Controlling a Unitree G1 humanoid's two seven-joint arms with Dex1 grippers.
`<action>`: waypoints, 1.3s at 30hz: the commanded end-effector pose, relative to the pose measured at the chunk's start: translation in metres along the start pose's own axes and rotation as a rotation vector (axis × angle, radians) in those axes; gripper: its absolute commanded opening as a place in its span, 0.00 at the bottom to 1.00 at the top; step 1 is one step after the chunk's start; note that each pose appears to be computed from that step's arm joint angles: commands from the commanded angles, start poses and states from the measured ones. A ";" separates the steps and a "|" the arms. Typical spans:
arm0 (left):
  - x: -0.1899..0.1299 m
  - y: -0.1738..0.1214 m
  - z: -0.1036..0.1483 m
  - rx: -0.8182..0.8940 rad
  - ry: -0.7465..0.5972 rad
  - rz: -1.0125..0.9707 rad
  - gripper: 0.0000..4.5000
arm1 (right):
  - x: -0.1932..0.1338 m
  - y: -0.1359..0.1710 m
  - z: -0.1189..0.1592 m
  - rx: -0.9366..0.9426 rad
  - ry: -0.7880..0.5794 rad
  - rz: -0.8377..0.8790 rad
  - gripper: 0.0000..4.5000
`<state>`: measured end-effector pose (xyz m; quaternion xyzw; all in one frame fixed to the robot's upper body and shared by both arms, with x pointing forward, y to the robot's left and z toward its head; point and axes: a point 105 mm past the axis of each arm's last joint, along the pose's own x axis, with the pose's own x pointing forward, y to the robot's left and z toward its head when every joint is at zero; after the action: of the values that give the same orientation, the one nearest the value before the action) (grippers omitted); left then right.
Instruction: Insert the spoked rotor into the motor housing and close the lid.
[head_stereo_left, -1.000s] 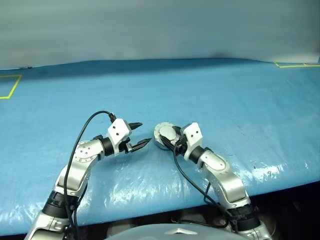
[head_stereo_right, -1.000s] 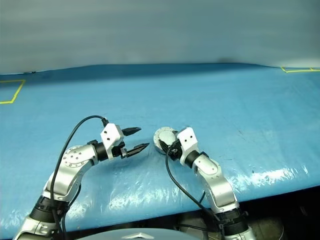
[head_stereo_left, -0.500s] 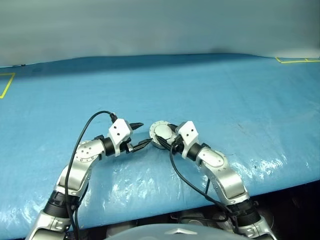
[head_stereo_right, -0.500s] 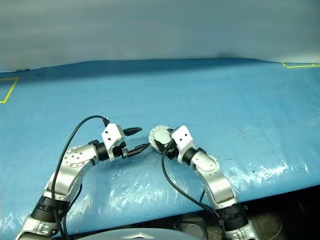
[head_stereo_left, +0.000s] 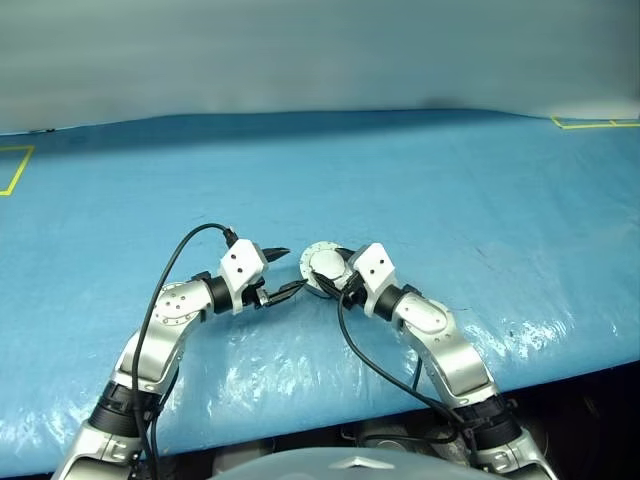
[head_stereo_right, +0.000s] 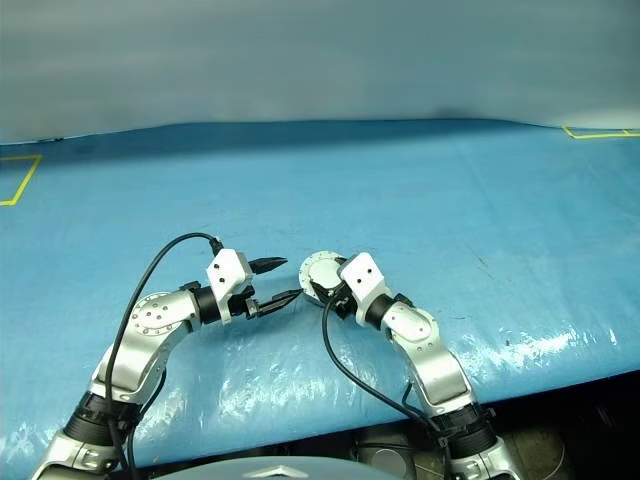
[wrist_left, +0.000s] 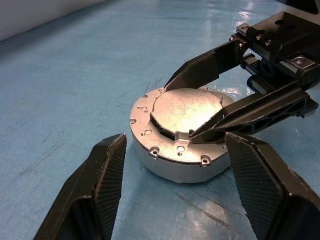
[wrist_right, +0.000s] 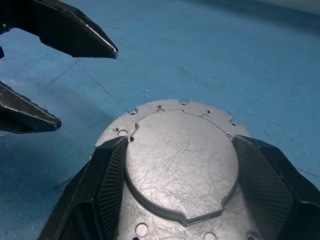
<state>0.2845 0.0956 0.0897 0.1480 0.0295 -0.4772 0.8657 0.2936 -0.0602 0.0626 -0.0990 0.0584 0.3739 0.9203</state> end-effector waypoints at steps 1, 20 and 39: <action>0.011 -0.006 0.009 0.033 -0.032 -0.033 0.75 | -0.003 0.008 -0.032 0.044 0.130 0.019 0.67; 0.034 0.009 0.003 0.014 -0.047 0.063 0.10 | -0.010 0.012 -0.034 0.027 0.154 0.044 0.67; 0.040 -0.006 -0.019 0.030 0.091 -0.042 0.01 | -0.012 0.012 -0.033 0.041 0.153 0.036 0.67</action>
<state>0.3098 0.0689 0.0662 0.1802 0.0575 -0.4684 0.8630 0.2867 -0.0655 0.0585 -0.1134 0.0766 0.3716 0.9183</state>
